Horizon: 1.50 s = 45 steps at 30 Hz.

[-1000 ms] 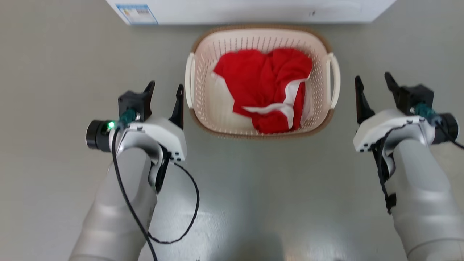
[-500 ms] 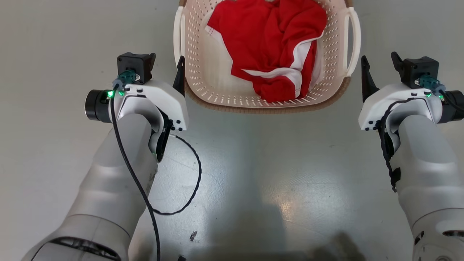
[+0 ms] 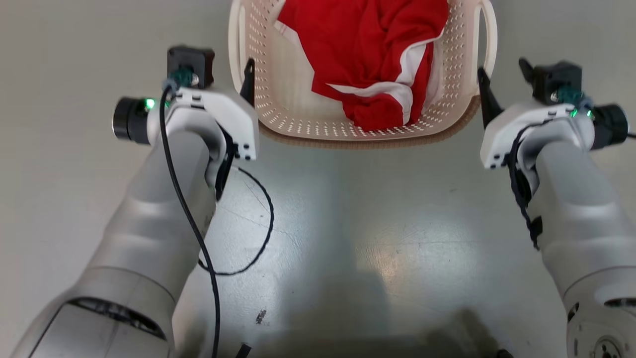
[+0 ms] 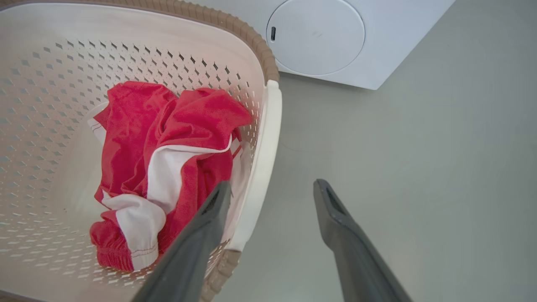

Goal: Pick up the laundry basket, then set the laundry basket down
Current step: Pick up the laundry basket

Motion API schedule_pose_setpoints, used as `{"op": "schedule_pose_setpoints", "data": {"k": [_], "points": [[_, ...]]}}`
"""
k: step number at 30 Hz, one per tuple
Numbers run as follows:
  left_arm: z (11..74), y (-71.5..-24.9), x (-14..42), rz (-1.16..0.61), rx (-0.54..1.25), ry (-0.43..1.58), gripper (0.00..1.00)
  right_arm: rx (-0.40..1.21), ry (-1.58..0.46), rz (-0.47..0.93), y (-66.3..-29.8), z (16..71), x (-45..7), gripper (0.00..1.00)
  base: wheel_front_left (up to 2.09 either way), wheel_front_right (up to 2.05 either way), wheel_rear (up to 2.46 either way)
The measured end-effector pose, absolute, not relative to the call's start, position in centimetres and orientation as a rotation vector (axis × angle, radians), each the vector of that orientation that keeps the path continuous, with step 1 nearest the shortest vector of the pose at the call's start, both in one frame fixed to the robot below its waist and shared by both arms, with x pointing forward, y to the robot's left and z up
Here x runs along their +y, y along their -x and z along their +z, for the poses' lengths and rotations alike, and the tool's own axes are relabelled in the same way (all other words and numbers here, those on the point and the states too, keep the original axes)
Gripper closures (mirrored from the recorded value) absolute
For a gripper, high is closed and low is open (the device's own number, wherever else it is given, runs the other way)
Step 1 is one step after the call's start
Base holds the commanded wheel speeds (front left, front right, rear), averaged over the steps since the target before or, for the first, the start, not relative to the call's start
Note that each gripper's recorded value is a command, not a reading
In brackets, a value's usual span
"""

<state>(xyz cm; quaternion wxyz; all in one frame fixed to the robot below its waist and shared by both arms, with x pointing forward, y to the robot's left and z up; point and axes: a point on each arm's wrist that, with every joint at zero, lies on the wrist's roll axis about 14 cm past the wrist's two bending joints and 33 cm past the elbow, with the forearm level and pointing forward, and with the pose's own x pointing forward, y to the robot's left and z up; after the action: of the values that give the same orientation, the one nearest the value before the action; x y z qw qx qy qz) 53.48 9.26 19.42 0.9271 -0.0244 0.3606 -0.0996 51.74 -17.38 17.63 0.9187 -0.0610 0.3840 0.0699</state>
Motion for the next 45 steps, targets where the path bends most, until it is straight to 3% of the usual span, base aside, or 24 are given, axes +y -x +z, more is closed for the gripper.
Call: {"op": "schedule_pose_setpoints", "data": {"k": [18,35,45], "points": [[15.4,-55.4,8.9,-0.211,0.826,-0.008,0.00,0.790,0.132,0.188,-54.3,14.9,-16.4,0.00,0.00,0.00,0.00],[13.5,-56.2,8.3,-0.247,0.903,-0.081,0.00,0.887,0.096,0.168,-53.6,12.6,-16.6,0.00,0.00,0.00,0.00],[13.0,-55.6,8.8,-0.246,0.929,-0.095,0.00,0.886,0.082,0.179,-55.2,12.7,-15.7,0.00,0.00,0.00,0.00]]}}
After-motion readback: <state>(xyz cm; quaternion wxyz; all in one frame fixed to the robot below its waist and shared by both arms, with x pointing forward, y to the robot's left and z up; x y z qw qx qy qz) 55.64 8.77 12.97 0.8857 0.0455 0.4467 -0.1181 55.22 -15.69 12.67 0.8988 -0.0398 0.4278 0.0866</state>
